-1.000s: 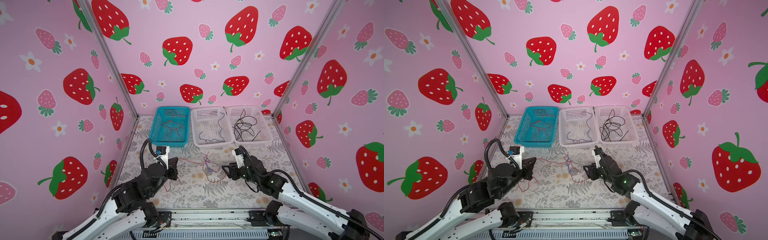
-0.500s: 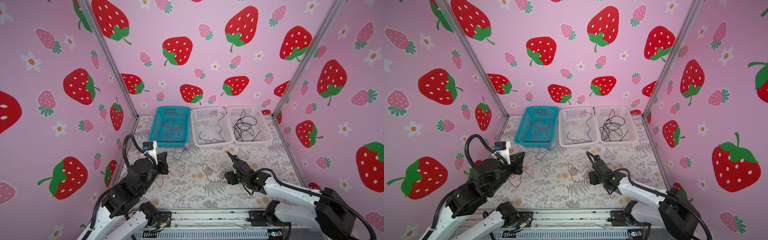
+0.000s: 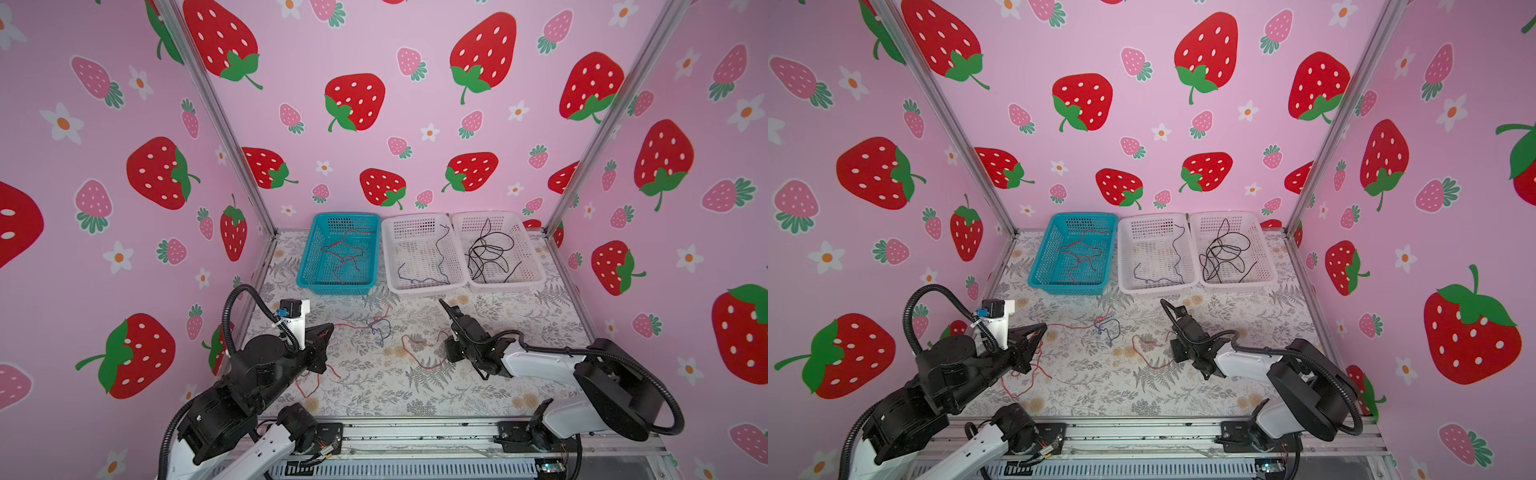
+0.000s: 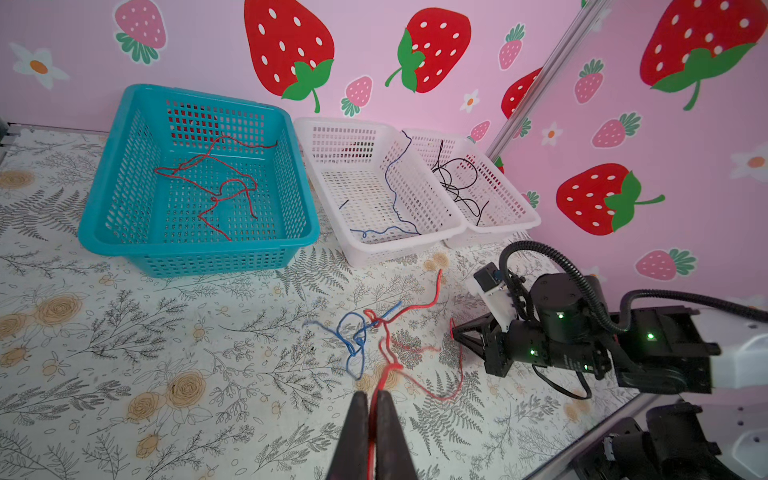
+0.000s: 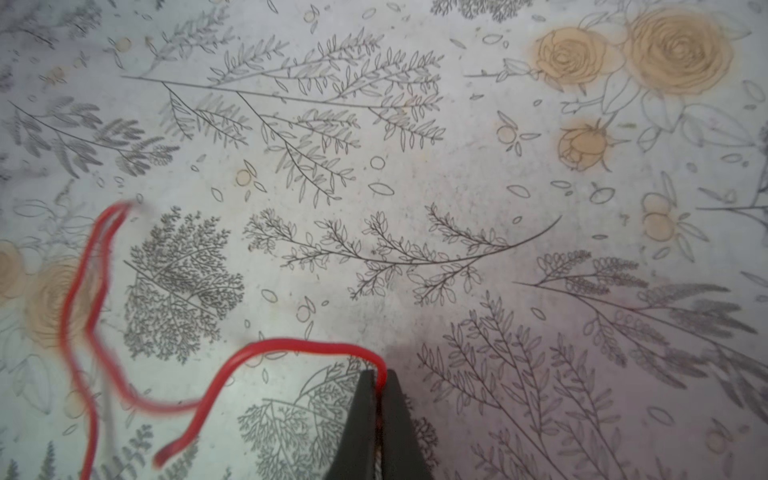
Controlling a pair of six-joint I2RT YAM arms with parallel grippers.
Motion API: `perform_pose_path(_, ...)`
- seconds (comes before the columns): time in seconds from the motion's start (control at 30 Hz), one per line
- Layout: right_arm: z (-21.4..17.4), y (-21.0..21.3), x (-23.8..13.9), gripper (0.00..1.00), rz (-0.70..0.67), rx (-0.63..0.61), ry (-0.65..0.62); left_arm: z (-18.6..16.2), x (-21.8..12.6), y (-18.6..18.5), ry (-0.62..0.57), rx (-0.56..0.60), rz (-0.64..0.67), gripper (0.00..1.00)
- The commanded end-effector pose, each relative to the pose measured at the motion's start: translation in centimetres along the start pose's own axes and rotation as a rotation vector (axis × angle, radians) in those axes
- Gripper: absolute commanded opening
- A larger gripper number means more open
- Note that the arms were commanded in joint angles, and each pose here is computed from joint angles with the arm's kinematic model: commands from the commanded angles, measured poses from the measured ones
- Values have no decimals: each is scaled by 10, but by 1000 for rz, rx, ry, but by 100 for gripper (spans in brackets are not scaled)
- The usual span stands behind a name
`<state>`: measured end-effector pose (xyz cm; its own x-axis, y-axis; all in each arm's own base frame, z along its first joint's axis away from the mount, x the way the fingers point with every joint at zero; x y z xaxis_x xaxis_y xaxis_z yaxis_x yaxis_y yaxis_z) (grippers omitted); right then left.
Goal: Untangle the cables
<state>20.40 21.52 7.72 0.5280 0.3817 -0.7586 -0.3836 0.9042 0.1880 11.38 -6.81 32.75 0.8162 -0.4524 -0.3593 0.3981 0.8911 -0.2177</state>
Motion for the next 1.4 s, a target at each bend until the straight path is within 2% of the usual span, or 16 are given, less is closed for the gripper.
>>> perform_pose_path(0.0, 34, 14, -26, 0, 64, 18, -132, -10, -5, 2, 35, 13, -7, 0)
perform_pose_path(0.1, 72, 28, -61, 0, 124, 33, -250, -16, -4, 6, 51, 17, 17, 0)
perform_pose_path(0.2, 120, 46, -84, 0, 131, 13, -311, -23, -1, 6, 62, 18, 9, 0)
perform_pose_path(0.3, 171, 63, -90, 0, 97, -12, -360, -28, 2, 6, 66, 10, -3, 0)
perform_pose_path(0.37, 205, 81, -84, 0, 127, -26, -368, -30, 3, 5, 71, 9, -10, 0)
perform_pose_path(0.6, 292, 150, 3, 0, 187, -87, -288, -31, 7, 1, 88, 17, -37, 0)
perform_pose_path(0.77, 322, 183, 62, 0, 223, -104, -237, -30, 6, 1, 82, 10, -43, 0)
perform_pose_path(0.9, 313, 186, 88, 20, 252, -109, -229, -28, 7, 0, 73, -4, -46, 0)
perform_pose_path(0.97, 305, 185, 89, 34, 267, -123, -207, -27, 9, 0, 71, -12, -43, 0)
perform_pose_path(1.1, 303, 181, 63, 50, 263, -169, -199, -18, 17, -3, 68, -11, -34, 0)
perform_pose_path(1.2, 310, 174, 16, 57, 259, -182, -245, -4, 24, -7, 62, 18, -22, 0)
perform_pose_path(1.3, 306, 164, -44, 62, 316, -155, -369, 12, 35, -11, 81, 47, 3, 0)
perform_pose_path(1.37, 288, 156, -79, 65, 394, -153, -416, 21, 43, -15, 91, 61, -2, 0)
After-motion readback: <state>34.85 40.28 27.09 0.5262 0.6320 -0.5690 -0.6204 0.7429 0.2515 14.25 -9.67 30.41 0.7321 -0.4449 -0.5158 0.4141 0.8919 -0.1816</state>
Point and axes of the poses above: each gripper's point midway between its finger pads, its own x axis out along the fingers, its own y axis along the line the jaws close on, z = x × y, the point moved 6 cm from there along -x, back along the fingers, and after that the axes turned 6 degrees about x, right-handed, at the moved point
